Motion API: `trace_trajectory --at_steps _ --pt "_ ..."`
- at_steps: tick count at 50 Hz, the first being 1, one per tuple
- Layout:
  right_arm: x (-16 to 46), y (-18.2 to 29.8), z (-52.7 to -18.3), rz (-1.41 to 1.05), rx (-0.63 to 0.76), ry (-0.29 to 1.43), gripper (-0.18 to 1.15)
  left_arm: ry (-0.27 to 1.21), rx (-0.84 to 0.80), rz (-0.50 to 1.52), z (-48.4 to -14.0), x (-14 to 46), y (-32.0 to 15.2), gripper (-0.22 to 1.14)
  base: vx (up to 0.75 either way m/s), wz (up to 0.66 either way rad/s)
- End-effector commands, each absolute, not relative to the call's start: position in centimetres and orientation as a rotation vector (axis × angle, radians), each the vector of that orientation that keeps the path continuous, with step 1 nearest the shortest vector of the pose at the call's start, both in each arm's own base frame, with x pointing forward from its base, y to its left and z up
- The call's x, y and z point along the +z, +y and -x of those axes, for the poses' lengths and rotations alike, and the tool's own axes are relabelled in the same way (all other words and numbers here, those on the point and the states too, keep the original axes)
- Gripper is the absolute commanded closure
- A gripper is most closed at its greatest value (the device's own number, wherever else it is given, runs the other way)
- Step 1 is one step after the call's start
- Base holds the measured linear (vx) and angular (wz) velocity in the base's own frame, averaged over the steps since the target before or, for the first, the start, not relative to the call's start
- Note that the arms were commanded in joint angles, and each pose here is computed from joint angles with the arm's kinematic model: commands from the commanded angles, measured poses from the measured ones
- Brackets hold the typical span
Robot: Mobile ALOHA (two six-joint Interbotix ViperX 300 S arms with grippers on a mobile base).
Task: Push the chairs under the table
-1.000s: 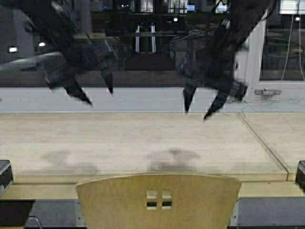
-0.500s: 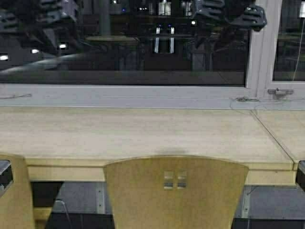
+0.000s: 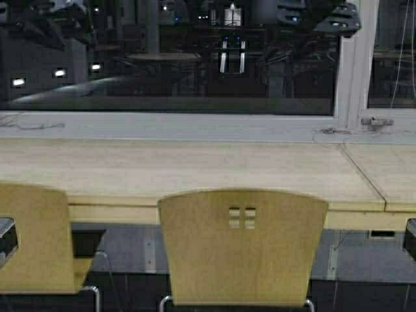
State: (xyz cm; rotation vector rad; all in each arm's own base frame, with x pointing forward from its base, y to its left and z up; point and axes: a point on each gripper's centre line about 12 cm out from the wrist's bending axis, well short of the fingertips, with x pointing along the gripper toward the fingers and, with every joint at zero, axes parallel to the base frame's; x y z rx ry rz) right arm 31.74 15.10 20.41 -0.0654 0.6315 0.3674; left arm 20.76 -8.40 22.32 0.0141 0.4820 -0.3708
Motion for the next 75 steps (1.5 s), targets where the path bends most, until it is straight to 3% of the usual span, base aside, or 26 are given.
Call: trace_trajectory --at_steps 1,75 --pt "21.3 15.2 -32.7 0.046 0.370 0.594 0.14 0.451 -0.369 -0.011 -21.0 23.2 -8.4 0.03 -0.36 0.16" --pt "18.6 15.1 -33.3 0.057 0.316 0.709 0.14 0.429 -0.360 -0.009 -22.3 23.7 -8.8 0.03 -0.35 0.33"
